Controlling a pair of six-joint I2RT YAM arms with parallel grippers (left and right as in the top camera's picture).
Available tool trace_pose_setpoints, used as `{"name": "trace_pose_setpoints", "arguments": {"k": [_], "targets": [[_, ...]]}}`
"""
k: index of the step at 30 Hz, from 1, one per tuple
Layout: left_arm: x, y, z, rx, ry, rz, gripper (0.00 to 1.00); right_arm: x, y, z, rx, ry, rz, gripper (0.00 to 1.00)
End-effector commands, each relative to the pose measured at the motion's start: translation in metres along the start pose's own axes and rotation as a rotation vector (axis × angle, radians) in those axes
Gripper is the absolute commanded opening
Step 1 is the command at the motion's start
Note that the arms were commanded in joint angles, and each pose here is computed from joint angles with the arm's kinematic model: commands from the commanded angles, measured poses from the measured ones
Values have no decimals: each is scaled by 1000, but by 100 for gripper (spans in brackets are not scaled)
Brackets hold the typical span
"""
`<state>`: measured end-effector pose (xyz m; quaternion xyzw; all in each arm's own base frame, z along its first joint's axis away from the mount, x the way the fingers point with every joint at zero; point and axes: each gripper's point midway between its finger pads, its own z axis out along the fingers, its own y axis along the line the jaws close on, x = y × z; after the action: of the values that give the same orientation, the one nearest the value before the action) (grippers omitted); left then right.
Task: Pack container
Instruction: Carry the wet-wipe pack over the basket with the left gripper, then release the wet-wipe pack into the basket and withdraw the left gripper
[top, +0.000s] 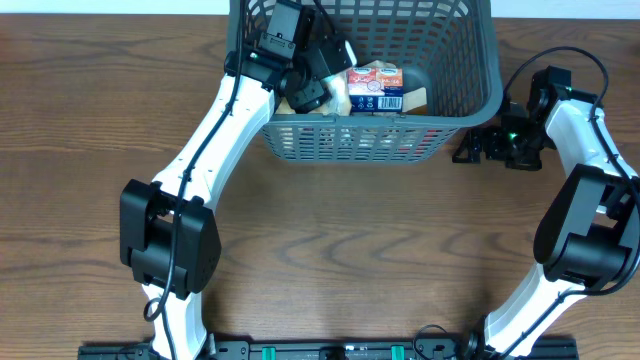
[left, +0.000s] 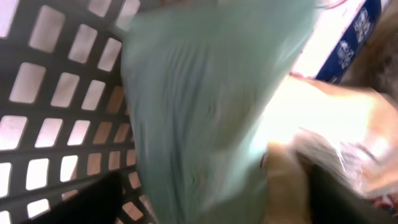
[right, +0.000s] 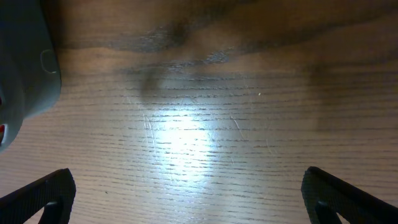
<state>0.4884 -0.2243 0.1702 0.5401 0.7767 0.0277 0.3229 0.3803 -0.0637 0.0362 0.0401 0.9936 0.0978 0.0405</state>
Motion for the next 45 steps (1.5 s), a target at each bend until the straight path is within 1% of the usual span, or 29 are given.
{"name": "trace_pose_setpoints", "arguments": {"k": [1, 14, 15, 16, 24, 30, 34, 38, 42, 45], "targets": [[-7, 2, -10, -9, -21, 6, 89, -1, 4, 2, -5, -2, -24, 99], [-29, 25, -44, -115, -100, 14, 92, -4, 3, 2, -3, -13, -27, 99], [-32, 27, -48, -124, -110, 15, 98, -4, 3, 2, -4, -13, -26, 99], [-34, 29, -51, -134, -118, 16, 99, -4, 3, 2, -3, -12, -26, 99], [-36, 66, -84, -325, -101, -2, 99, -5, 3, 2, -2, -16, -27, 99], [-30, 90, -123, -421, -117, -44, 99, -23, -1, -5, 17, -78, -37, 99], [-27, 117, -159, -515, -186, -165, 99, -43, -6, -22, 51, -142, -46, 99], [-8, 145, -192, -609, -223, -311, 99, -70, -17, -50, 135, -227, -51, 99], [33, 174, -219, -729, -201, -535, 99, -107, -28, -93, 232, -364, -31, 99], [75, 194, -237, -845, -171, -741, 99, -135, -29, -128, 269, -486, -29, 99]]}}
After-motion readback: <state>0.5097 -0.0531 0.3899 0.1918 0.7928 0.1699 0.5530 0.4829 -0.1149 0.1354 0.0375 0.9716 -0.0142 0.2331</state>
